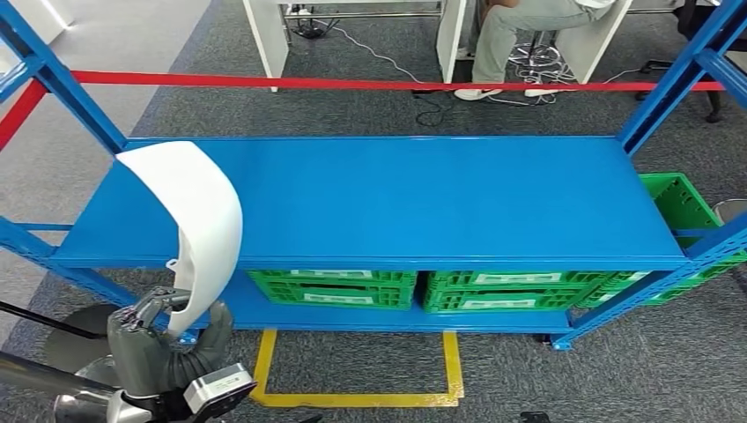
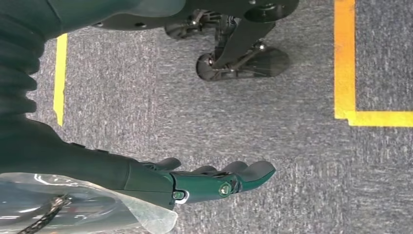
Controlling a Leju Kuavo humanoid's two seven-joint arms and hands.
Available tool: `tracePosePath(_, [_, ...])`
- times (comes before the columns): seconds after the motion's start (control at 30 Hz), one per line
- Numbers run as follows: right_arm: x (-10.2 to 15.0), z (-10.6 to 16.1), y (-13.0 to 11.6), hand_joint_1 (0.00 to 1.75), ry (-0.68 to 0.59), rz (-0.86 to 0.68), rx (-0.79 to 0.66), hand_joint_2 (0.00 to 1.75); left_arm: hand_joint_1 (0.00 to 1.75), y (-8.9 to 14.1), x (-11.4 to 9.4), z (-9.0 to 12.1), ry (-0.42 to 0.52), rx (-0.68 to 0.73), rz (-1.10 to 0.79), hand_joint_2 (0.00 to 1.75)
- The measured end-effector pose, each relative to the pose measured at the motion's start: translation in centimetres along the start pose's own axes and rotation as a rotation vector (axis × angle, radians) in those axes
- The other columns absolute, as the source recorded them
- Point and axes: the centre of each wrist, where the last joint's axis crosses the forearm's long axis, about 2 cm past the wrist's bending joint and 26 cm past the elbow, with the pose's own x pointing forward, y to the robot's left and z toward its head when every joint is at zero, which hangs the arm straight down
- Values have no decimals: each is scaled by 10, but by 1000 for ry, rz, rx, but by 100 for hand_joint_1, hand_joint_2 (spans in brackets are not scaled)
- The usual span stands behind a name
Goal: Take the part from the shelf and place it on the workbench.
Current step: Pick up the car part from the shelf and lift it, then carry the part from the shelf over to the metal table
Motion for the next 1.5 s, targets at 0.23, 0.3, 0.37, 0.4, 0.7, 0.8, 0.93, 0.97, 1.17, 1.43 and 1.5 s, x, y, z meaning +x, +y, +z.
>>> tracePosePath(0.23, [-3,1,0,0,9,-21,-10,175,175,-2,0,-1,-4,7,11,175])
tracePosePath(0.3, [-4,2,0,0,10,-25,-13,175,175,-3,-1,0,-1,6,19,175])
tracePosePath(0.37, [-5,2,0,0,13,-27,-16,175,175,-5,-2,1,5,4,25,175])
tracePosePath(0.4, [-5,2,0,0,14,-28,-17,175,175,-5,-2,2,8,3,27,175])
tracePosePath(0.7, [-6,4,3,0,20,-37,-21,175,175,-7,-5,6,24,-10,23,175])
tracePosePath(0.8, [-7,5,6,0,23,-37,-11,175,175,-7,-7,8,34,-15,19,175])
tracePosePath(0.93, [-8,6,9,0,25,-36,2,175,175,-6,-11,11,49,-19,9,175])
tracePosePath(0.97, [-8,6,9,0,24,-34,4,175,175,-6,-11,11,50,-20,8,175])
tracePosePath(1.17, [-9,6,10,0,29,-20,15,175,175,-4,-15,15,70,-24,-9,175])
tracePosePath(1.43, [-8,6,9,0,27,-24,15,175,175,-4,-18,18,89,-29,-19,175])
tracePosePath(1.5, [-5,5,9,0,19,-25,20,175,175,-4,-19,19,95,-28,-22,175])
